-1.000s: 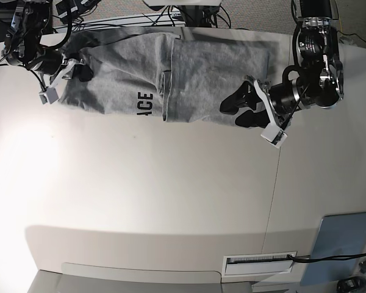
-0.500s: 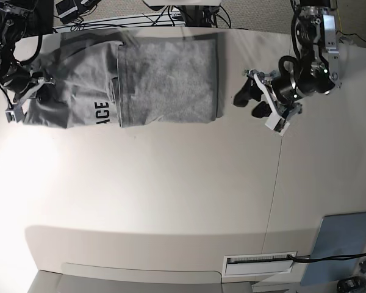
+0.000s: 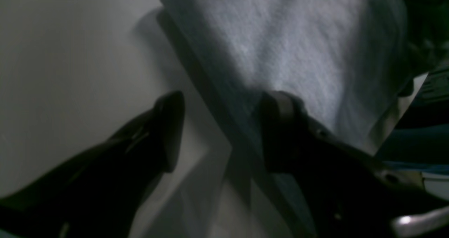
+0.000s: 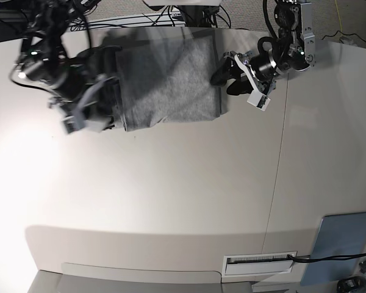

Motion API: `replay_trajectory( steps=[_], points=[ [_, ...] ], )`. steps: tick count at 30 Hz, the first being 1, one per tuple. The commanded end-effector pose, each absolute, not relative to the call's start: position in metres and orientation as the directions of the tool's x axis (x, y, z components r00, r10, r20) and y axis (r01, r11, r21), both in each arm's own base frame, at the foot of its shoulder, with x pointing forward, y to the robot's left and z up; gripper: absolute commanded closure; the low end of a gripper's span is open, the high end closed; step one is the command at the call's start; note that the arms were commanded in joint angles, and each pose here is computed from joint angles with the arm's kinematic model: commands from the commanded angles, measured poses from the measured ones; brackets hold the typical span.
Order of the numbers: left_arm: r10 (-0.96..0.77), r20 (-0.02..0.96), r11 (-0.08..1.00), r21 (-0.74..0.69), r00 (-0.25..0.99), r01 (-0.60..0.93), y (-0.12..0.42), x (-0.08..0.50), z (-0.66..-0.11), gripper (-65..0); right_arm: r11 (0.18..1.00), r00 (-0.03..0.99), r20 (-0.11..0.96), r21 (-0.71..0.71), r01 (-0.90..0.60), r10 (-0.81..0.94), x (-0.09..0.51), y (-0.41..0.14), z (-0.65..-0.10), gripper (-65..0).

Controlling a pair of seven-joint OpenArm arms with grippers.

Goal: Fold the T-shirt properly

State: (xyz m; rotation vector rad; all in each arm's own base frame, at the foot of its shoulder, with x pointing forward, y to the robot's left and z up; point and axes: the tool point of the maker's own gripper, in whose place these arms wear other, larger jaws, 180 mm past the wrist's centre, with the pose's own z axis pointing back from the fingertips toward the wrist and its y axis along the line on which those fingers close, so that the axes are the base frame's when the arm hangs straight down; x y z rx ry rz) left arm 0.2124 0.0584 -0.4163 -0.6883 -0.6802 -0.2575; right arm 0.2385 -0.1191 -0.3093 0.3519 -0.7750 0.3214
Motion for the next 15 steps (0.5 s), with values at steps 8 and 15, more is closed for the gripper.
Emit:
replay_trajectory(
  steps=[8,15],
  points=[
    [-0.165,0.617,0.755,-0.423,0.770,0.501,0.029,0.198,-0.435,-33.4,0.782,0.571,0.804,0.243,-0.574,0.169,0.239,-0.019,-0.286,0.0],
    [-0.192,0.645,0.741,-0.398,0.739,0.540,0.013,0.199,-0.433,-33.4,0.724,0.568,0.804,0.287,-0.628,0.174,0.225,0.034,-0.283,0.0]
  ],
)
